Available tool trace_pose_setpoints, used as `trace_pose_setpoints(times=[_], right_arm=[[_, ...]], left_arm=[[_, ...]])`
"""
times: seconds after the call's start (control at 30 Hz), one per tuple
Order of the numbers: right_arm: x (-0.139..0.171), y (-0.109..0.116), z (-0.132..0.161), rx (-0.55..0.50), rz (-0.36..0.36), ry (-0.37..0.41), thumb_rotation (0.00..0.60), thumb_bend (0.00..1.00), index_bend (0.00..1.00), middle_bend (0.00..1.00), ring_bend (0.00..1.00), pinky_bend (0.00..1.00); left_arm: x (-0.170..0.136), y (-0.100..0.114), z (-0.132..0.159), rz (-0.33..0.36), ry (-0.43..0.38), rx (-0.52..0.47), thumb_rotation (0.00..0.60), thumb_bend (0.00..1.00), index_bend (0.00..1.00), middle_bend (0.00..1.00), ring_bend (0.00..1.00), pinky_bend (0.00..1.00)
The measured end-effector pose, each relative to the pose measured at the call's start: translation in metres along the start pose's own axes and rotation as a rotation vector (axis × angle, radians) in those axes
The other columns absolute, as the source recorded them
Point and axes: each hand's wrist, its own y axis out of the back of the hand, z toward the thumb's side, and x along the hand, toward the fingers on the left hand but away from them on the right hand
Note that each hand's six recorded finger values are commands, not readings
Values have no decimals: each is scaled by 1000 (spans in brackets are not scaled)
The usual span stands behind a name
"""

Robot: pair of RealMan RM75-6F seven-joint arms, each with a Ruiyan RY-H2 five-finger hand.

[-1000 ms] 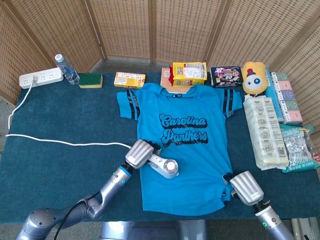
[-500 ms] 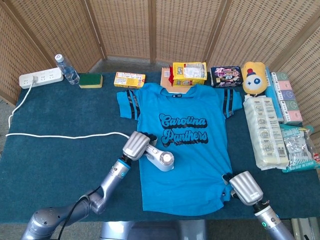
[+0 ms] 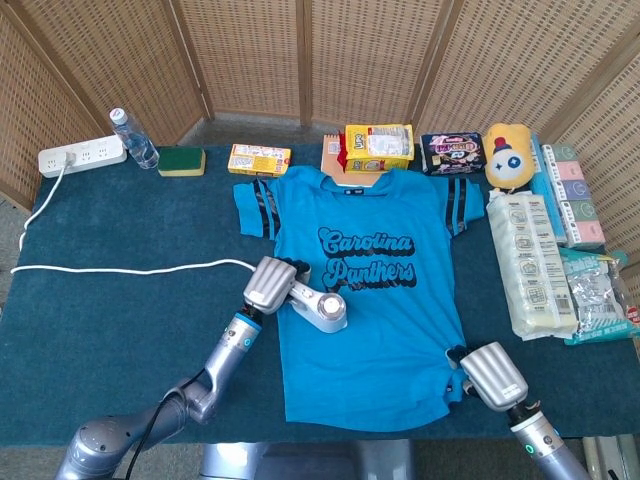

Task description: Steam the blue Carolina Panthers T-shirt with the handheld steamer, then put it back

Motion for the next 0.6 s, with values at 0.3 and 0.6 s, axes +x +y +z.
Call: trace_pose_setpoints(times=[0.3,0.6], right_arm=[[1,0,0,-2,-2,-1,600,488,709,635,685,804],[3,1,-2,-2,-5,-7,600,488,709,635,686,804]], left_arm=[[-6,-7,28,-15,-87,-23,600,534,558,699,633,666],[-13,-21,62,-50,-164,-47,600,533,558,698,633,666]])
